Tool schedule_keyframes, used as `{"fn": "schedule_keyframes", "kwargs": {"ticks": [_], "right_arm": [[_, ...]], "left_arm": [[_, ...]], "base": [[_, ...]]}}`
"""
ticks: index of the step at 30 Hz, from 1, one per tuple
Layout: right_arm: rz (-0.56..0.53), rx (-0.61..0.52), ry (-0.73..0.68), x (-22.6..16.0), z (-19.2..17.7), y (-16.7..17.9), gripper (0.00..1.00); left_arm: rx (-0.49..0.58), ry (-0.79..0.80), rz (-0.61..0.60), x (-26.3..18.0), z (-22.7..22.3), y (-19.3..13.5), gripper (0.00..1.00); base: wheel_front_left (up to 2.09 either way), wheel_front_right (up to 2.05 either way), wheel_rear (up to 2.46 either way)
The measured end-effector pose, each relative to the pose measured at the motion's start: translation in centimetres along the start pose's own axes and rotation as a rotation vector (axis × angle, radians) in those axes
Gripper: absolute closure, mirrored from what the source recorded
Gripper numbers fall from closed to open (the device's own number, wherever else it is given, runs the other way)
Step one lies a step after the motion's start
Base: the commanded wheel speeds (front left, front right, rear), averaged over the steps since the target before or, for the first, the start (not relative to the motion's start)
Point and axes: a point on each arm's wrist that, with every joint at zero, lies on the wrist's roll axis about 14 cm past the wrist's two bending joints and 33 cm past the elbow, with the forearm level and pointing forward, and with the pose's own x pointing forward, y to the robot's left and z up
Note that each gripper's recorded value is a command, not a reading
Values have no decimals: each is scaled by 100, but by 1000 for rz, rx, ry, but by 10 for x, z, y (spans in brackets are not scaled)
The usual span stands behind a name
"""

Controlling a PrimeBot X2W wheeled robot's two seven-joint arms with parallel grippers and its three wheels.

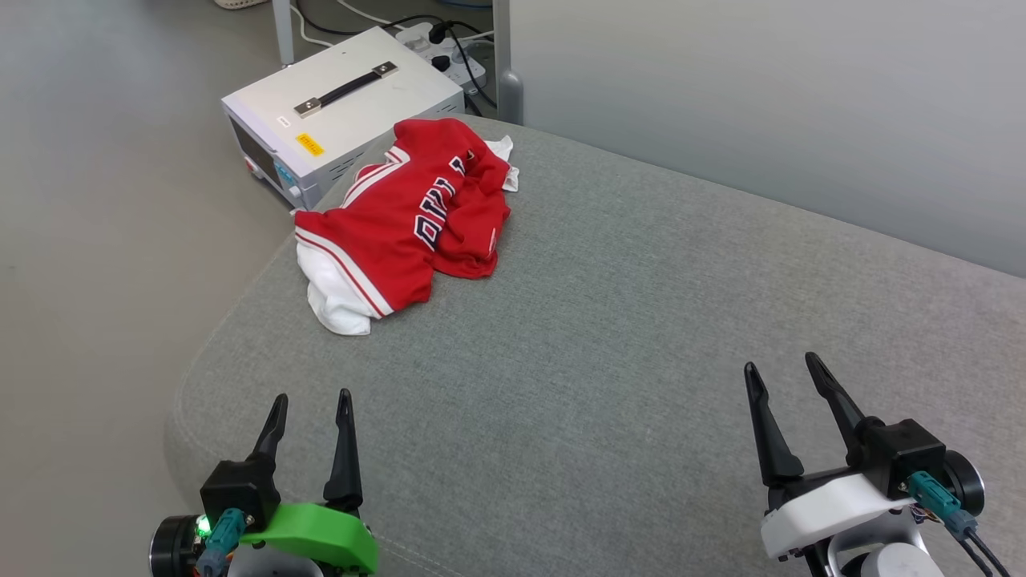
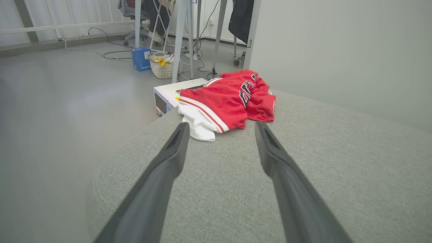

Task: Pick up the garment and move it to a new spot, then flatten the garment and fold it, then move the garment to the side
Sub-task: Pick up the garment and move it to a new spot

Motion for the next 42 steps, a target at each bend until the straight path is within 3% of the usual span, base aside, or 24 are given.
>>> {"fn": "schedule_keyframes", "kwargs": {"ticks": [16, 22, 25, 35, 38, 42], "right_arm": [[-2, 16, 22, 7, -13, -5, 0], [-26, -7, 11, 24, -20, -23, 0], [-57, 3, 21, 29, -31, -37, 0], [-127, 20, 46, 42, -65, -78, 0], [-155, 21, 56, 41, -74, -92, 0], [-189, 25, 83, 34, -88, -106, 0]], "left_arm": [[-3, 35, 18, 8, -8, 1, 0], [-51, 49, -25, 51, -13, -14, 0], [-43, 111, -78, 80, -30, -25, 0], [153, 418, -226, 217, -35, -37, 0], [212, 560, -255, 238, -48, -39, 0], [206, 760, -263, 254, -74, -40, 0]], "base": [[0, 0, 0], [0, 0, 0], [0, 0, 0], [0, 0, 0], [0, 0, 0], [0, 0, 0]]}}
